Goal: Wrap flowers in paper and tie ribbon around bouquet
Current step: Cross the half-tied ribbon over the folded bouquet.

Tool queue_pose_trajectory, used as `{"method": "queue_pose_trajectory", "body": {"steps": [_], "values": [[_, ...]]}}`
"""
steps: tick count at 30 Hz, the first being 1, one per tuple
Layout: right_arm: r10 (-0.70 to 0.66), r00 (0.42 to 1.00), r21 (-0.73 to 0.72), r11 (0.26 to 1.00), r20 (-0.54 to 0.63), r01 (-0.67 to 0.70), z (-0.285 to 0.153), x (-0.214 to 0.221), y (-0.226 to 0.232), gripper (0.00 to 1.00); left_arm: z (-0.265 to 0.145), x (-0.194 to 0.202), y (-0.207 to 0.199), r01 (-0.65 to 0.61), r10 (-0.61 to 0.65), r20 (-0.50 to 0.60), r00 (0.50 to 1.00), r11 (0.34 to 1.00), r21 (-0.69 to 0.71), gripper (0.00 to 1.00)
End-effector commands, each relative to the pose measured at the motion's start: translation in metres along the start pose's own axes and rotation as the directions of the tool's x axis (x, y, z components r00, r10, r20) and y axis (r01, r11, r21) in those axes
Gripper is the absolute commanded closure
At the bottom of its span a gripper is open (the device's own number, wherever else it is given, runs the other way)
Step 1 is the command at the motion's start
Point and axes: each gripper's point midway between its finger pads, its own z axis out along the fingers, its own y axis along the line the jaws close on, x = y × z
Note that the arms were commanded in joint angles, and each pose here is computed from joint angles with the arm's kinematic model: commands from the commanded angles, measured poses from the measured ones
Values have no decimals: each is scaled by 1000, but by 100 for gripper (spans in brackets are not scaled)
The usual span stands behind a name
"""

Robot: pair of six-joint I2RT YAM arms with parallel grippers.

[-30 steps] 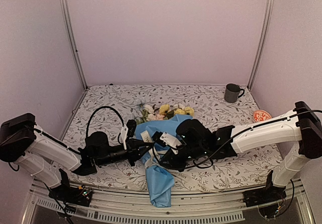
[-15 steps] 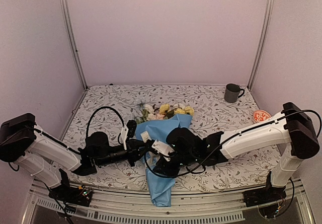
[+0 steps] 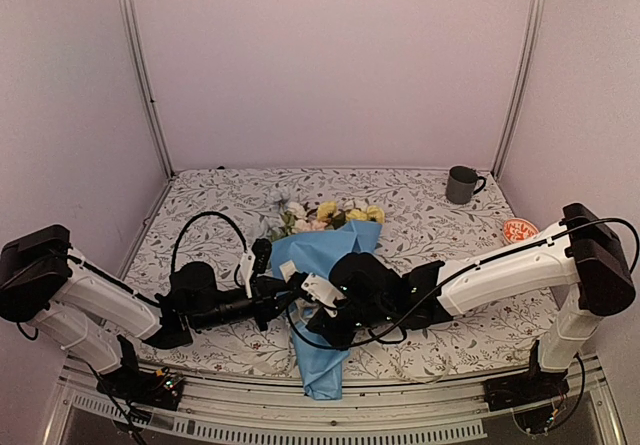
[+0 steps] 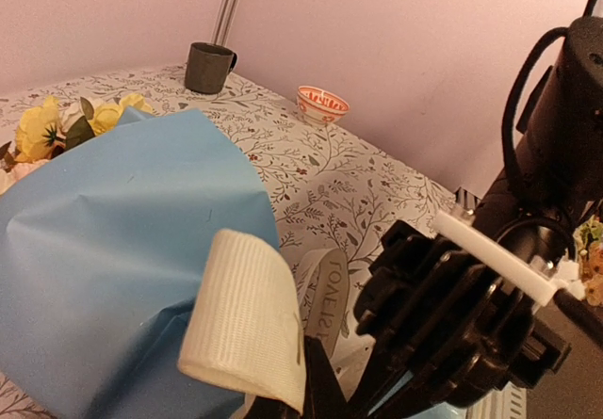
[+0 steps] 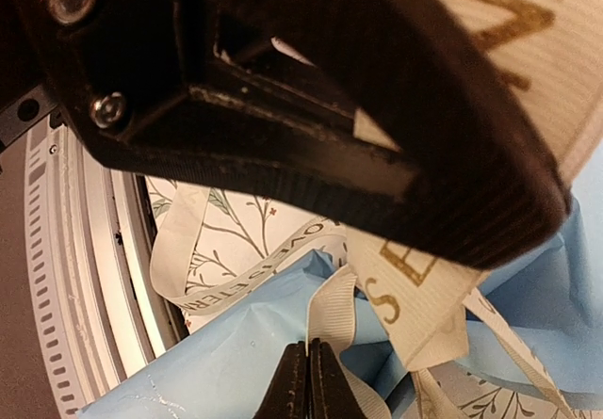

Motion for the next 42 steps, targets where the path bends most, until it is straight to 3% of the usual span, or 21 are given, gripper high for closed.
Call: {"method": "queue_pose_trajectory", "body": {"steps": [1,7,12,16,31,37,42], "values": [[8,998,48,999,57,-11,-14,-20,-6,93,-2,-4,2,-15,16,11,1000,1000,-7,100],[15,998,46,999,66,-18,-19,-23,-6,84,-2,-4,2,-14,14,9,1000,1000,-5,100],[13,999,63,998,42,-15,-14,-15,-9,85,-2,-3,2,-11,11,8,1000,1000,-5,100],[1,1000,47,999,23,-2,-10,-10,-7,75,-2,-3,2,-11,11,7,1000,1000,-8,100],[-58,998,116,992,13,56,8,-13,-18,80,-1,-2,5,-10,10,4,1000,1000,-20,100],[-64,998,110,992,6,63,8,-10,-18,100,0,-1,6,-9,9,1,1000,1000,-24,100],[-49,998,118,992,33,45,-4,-18,-18,100,-1,1,7,-10,9,-6,1000,1000,-29,100]]}}
